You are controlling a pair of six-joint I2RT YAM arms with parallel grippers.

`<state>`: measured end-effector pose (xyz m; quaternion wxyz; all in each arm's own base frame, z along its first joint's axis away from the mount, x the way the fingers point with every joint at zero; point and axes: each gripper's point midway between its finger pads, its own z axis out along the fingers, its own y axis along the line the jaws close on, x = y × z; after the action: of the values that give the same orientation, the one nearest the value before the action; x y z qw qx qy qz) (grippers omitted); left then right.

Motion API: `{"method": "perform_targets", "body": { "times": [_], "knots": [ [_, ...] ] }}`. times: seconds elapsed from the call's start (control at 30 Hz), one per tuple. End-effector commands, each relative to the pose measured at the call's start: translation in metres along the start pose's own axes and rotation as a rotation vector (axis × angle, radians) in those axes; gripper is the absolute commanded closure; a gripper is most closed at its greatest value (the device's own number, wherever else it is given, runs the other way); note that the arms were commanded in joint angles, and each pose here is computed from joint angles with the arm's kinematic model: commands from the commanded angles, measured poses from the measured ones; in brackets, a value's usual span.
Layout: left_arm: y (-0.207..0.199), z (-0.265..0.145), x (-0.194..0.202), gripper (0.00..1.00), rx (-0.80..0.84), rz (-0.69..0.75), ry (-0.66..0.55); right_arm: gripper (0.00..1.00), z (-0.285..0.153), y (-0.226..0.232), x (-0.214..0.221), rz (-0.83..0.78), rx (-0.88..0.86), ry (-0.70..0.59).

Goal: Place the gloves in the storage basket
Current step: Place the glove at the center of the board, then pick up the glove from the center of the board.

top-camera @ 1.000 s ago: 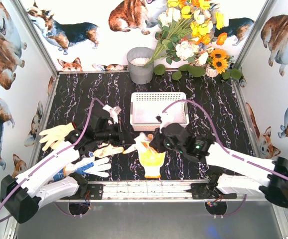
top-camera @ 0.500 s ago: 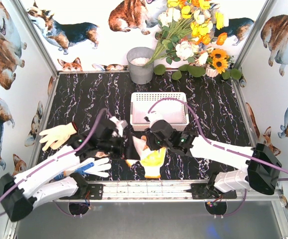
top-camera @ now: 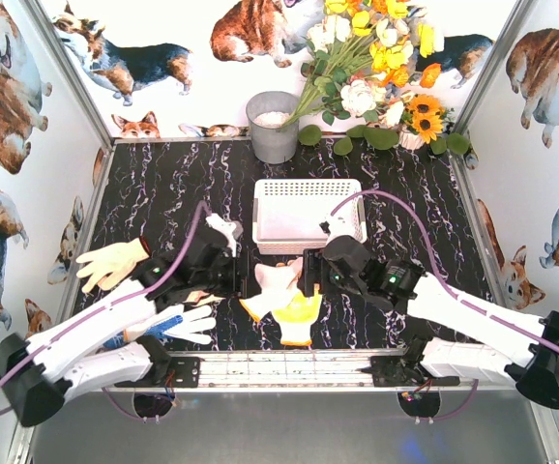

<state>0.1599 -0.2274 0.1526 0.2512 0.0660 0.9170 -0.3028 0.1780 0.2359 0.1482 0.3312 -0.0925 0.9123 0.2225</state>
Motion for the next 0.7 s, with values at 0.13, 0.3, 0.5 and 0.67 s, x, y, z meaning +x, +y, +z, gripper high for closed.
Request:
{"method": "perform_targets", "body": {
  "times": [0.13, 0.3, 0.5, 0.67],
  "knots": [
    [0.044, 0.032, 0.014, 0.55, -0.15, 0.048, 0.037, 0.35, 0.018, 0.063, 0.031, 0.366, -0.258, 0.157],
    [0.063, 0.046, 0.016, 0.63, -0.231, 0.051, 0.04, 0.38, 0.032, 0.059, 0.05, 0.396, -0.217, 0.205],
    [0.058, 0.069, 0.015, 0.66, -0.176, 0.039, 0.026, 0.39, 0.032, 0.051, 0.056, 0.397, -0.185, 0.209],
    [0.078, 0.079, 0.022, 0.69, -0.273, 0.027, 0.076, 0.39, 0.031, 0.045, 0.056, 0.397, -0.172, 0.191]
  ]
}}
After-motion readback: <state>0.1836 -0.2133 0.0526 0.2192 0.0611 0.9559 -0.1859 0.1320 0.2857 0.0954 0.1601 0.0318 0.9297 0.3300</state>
